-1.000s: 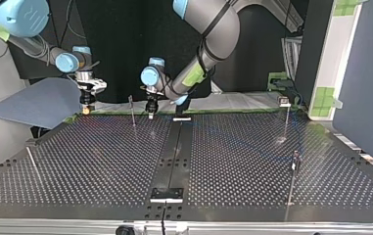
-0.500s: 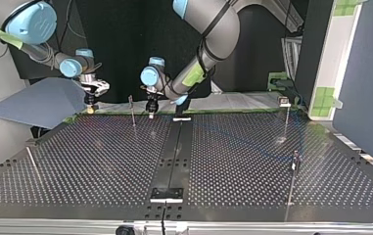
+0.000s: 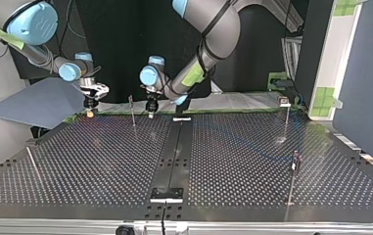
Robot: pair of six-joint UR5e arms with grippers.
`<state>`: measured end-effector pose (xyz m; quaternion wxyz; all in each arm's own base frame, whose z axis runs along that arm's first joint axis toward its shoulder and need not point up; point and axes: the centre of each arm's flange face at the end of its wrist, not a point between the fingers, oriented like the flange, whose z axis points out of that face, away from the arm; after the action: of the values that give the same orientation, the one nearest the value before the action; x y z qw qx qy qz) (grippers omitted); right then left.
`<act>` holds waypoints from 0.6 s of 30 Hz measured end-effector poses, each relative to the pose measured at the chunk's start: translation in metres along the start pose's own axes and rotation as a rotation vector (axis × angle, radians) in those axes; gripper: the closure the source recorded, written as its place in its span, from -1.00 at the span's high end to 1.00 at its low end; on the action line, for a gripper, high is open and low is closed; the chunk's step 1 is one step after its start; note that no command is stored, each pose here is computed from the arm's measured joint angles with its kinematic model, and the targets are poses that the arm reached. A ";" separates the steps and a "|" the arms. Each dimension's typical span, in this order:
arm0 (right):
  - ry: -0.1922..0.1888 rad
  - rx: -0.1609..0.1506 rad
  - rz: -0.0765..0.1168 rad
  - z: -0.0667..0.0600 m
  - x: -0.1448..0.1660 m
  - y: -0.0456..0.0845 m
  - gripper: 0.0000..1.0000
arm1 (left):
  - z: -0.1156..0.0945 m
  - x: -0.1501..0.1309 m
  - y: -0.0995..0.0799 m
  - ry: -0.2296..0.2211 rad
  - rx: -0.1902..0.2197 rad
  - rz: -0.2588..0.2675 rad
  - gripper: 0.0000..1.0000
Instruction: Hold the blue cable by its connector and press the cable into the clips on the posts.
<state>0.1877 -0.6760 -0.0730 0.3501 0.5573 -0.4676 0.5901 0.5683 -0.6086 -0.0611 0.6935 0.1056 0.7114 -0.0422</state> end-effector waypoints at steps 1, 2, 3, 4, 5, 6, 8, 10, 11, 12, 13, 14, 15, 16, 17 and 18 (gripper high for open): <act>0.000 0.001 0.000 0.000 0.000 0.000 -1.00 | -0.001 -0.004 0.000 -0.006 -0.006 -0.004 0.85; 0.000 0.001 0.000 0.000 0.000 -0.001 -1.00 | -0.002 -0.010 0.000 -0.015 -0.012 -0.014 0.85; 0.000 0.002 0.000 0.000 0.000 -0.001 -1.00 | -0.003 -0.015 0.001 -0.022 -0.015 -0.024 0.85; 0.000 0.003 0.000 0.000 0.000 -0.002 -1.00 | -0.003 -0.020 0.001 -0.030 -0.015 -0.034 0.85; 0.000 0.004 0.000 0.000 0.000 -0.002 -1.00 | -0.003 -0.026 0.002 -0.041 -0.012 -0.050 0.91; 0.000 0.005 -0.001 0.001 0.000 -0.003 -1.00 | -0.003 -0.030 0.002 -0.049 -0.008 -0.061 1.00; 0.000 0.007 -0.001 0.001 0.000 -0.004 -1.00 | -0.003 -0.040 0.003 -0.066 0.005 -0.079 1.00; -0.001 0.009 -0.001 0.001 0.000 -0.006 -1.00 | -0.005 -0.047 0.002 -0.074 0.019 -0.085 1.00; -0.002 0.010 -0.001 0.001 -0.001 -0.007 -1.00 | -0.007 -0.052 0.001 -0.073 0.029 -0.085 1.00; -0.002 0.011 -0.001 0.001 -0.001 -0.008 -1.00 | -0.009 -0.054 0.001 -0.070 0.033 -0.083 1.00; -0.003 0.012 0.000 0.001 -0.001 -0.008 -1.00 | -0.010 -0.055 0.002 -0.064 0.034 -0.078 1.00; -0.004 0.013 -0.001 0.001 -0.001 -0.009 -1.00 | -0.013 -0.054 0.003 -0.052 0.032 -0.071 1.00; -0.005 0.014 -0.001 0.001 -0.001 -0.010 -1.00 | -0.015 -0.053 0.005 -0.043 0.028 -0.065 1.00; -0.005 0.016 -0.001 0.001 -0.002 -0.011 -1.00 | -0.017 -0.051 0.006 -0.034 0.023 -0.059 1.00; -0.006 0.017 -0.001 0.001 -0.002 -0.012 -1.00 | -0.019 -0.049 0.008 -0.021 0.018 -0.049 1.00; -0.006 0.018 -0.001 0.001 -0.002 -0.013 -1.00 | -0.021 -0.046 0.009 -0.011 0.012 -0.040 1.00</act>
<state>0.2000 -0.6728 -0.0728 0.3438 0.5624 -0.4633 0.5924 0.5504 -0.5995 -0.0137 0.6958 0.0954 0.7092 -0.0611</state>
